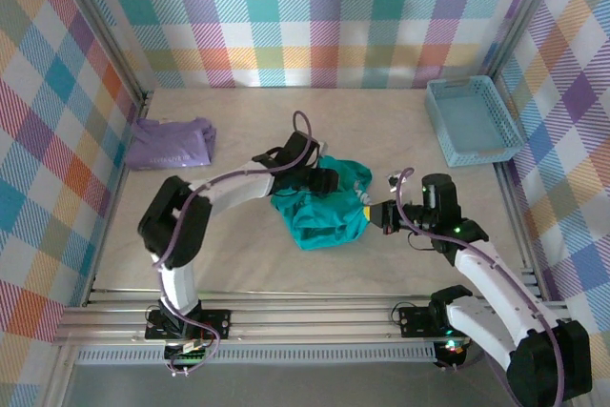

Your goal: Fold the inside-out t-shirt

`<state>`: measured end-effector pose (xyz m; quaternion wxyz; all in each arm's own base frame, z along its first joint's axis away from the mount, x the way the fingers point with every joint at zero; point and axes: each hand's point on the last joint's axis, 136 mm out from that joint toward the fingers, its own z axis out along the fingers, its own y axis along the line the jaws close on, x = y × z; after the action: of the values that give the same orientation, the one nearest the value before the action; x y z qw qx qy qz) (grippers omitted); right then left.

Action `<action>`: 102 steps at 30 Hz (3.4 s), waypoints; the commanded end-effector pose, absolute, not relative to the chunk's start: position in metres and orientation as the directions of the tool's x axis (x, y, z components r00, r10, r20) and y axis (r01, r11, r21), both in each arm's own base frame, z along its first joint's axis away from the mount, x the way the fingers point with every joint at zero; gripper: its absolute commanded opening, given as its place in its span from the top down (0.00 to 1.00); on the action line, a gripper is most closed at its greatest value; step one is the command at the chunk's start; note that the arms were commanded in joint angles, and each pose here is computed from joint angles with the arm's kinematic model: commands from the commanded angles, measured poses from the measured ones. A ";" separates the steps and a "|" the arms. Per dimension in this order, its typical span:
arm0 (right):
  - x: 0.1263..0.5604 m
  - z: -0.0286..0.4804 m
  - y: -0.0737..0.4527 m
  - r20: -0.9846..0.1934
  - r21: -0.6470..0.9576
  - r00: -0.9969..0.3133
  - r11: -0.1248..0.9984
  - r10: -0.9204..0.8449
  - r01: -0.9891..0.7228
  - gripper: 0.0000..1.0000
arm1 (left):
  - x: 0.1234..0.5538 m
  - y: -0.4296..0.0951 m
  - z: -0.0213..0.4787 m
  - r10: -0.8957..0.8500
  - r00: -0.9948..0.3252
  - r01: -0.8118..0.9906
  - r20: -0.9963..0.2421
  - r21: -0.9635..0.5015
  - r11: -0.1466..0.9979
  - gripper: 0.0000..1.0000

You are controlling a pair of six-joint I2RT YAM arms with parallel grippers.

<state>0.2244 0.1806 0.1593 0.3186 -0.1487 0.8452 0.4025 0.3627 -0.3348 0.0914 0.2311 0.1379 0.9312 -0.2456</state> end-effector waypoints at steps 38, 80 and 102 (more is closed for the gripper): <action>0.272 0.317 0.236 -0.919 0.363 -0.395 0.430 0.016 -0.827 1.00 | 0.348 -0.149 0.131 -0.248 -0.788 -0.063 -0.564 -0.326 0.943 0.69; 0.364 0.276 0.278 -0.772 0.403 -0.628 0.688 -0.099 -0.604 0.94 | 0.300 -0.246 0.221 -0.183 -0.697 0.482 -0.694 -0.641 0.597 1.00; 0.305 0.097 0.242 -0.548 0.453 -0.824 0.775 -0.147 -0.439 0.35 | 0.312 -0.183 0.249 -0.315 -0.656 0.332 -0.686 -0.637 0.696 1.00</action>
<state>0.2801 0.2212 0.1040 0.2233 -0.1721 0.9234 0.2604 0.3101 -0.1857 0.2197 0.3901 0.0059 0.8380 -0.3816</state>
